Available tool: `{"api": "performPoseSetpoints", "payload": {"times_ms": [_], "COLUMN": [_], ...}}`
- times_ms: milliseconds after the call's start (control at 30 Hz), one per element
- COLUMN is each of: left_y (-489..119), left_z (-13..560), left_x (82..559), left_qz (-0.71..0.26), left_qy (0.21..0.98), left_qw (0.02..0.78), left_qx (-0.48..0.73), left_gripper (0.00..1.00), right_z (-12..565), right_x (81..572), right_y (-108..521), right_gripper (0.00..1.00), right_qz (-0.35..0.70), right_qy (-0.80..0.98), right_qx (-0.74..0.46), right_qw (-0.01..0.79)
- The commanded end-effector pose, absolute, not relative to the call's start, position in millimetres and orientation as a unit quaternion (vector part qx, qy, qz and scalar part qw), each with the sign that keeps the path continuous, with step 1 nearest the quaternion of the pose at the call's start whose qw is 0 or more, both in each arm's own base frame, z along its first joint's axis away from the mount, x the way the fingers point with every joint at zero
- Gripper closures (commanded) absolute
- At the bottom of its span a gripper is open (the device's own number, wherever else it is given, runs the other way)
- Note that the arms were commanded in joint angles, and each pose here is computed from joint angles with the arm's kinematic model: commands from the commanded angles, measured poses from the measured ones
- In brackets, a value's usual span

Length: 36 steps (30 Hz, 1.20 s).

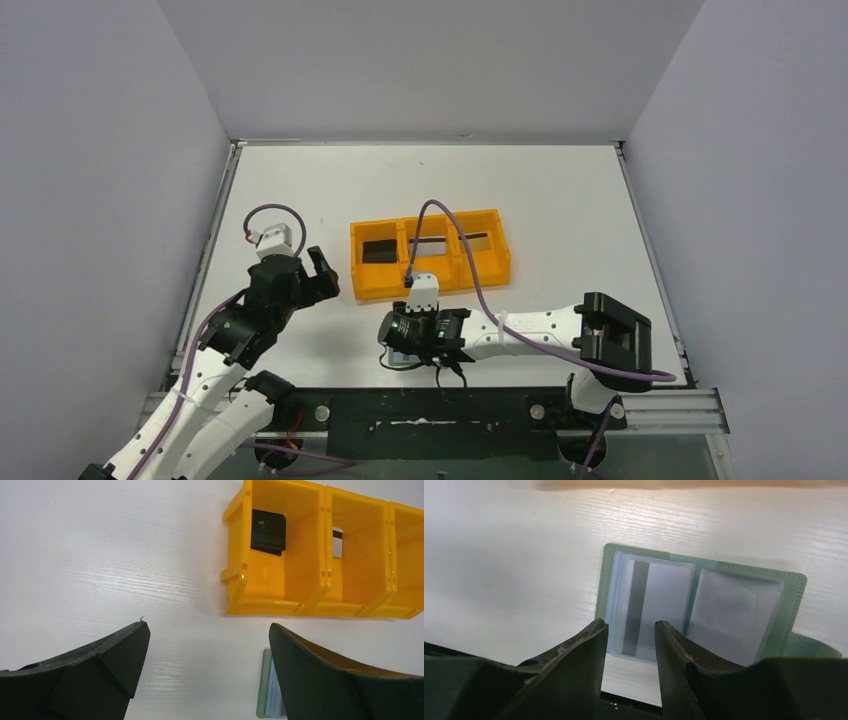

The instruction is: Take the credit cards out of the card holder

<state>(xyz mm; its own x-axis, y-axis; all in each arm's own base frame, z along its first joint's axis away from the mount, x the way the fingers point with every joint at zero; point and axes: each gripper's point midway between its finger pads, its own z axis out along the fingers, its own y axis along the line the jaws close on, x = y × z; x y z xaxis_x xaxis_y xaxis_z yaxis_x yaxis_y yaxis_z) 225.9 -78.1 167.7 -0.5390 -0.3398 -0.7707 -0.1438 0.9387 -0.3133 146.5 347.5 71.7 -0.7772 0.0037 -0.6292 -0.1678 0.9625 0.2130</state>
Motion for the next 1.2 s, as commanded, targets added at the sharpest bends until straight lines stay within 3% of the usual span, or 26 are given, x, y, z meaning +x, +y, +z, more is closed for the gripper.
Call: {"api": "performPoseSetpoints", "payload": {"times_ms": [0,333,800,1167], "left_y": [-80.8,-80.5,-80.6,-85.3], "left_z": [175.1,175.5,175.3,177.5], "left_x": [232.2,232.1,232.3,232.1], "left_qz": [-0.118,-0.118,-0.118,-0.130], "left_qy": [0.862,0.862,0.862,0.862], "left_qw": [0.472,0.473,0.472,0.471], "left_qx": [-0.143,-0.143,-0.144,-0.138], "left_gripper": [0.08,0.08,0.08,0.08], "right_z": [65.5,29.7,28.4,62.3], "right_x": [153.7,149.0,148.8,154.9], "right_y": [339.8,339.8,333.2,350.3], "right_gripper": [0.58,0.58,0.97,1.00], "right_qz": [0.103,0.060,0.063,0.151], "right_qy": [0.935,0.951,0.950,0.931], "right_qx": [-0.023,-0.041,-0.035,-0.034], "right_qw": [0.338,0.302,0.304,0.331]}}
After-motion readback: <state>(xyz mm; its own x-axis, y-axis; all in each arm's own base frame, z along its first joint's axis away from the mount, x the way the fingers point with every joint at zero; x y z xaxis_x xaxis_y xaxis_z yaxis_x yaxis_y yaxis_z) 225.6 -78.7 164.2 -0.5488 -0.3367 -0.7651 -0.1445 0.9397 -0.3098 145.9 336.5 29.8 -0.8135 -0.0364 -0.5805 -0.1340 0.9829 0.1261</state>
